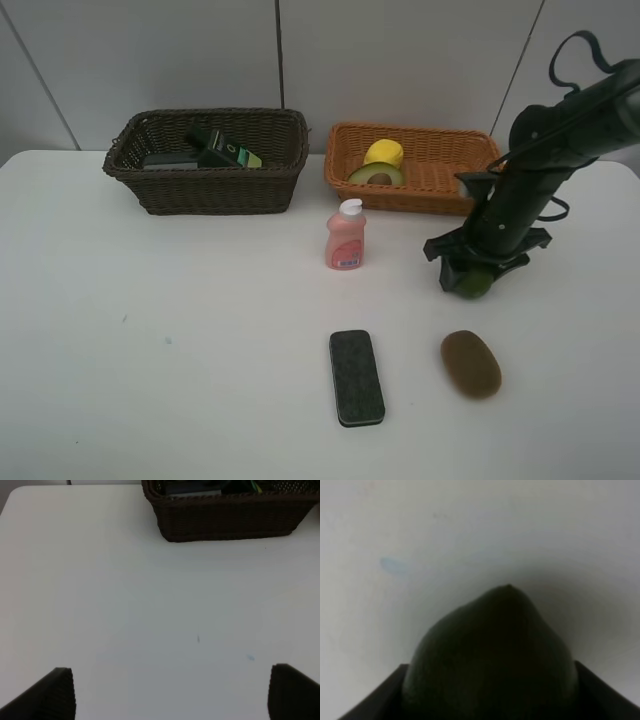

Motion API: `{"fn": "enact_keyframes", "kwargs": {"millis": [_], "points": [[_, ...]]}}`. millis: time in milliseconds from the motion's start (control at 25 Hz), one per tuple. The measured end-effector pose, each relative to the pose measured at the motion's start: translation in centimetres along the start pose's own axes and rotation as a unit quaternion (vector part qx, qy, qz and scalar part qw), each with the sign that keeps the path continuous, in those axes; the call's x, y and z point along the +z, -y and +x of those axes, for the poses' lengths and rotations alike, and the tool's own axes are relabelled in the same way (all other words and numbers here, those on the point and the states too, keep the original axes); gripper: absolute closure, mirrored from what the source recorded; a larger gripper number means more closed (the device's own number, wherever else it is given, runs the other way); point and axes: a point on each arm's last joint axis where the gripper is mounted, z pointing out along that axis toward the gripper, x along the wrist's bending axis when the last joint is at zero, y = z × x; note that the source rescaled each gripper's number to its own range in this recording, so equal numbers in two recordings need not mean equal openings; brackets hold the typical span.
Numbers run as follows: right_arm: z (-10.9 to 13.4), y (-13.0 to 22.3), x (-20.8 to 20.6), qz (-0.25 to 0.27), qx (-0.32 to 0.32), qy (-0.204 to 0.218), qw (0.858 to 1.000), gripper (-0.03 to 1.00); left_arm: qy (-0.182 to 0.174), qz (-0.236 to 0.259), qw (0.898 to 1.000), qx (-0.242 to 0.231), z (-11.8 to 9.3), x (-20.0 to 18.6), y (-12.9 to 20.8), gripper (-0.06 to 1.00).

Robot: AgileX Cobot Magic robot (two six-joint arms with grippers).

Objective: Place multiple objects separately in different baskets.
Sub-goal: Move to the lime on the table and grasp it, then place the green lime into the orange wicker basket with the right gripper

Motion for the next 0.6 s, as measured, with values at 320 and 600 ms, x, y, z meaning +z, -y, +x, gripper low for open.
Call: {"fn": "enact_keyframes", "kwargs": {"millis": [320,600], "points": [[-0.1,-1.3,-6.1,-0.077,-0.004,0.005,0.997,0.47,0.0,0.0,1.0,0.0,0.0,0.0,0.0,-0.06],[-2.0,-8.8,-11.6,-0.197,0.019,0.011,0.98,0.47,0.0,0.0,1.0,0.0,0.0,0.0,0.0,-0.06]]}}
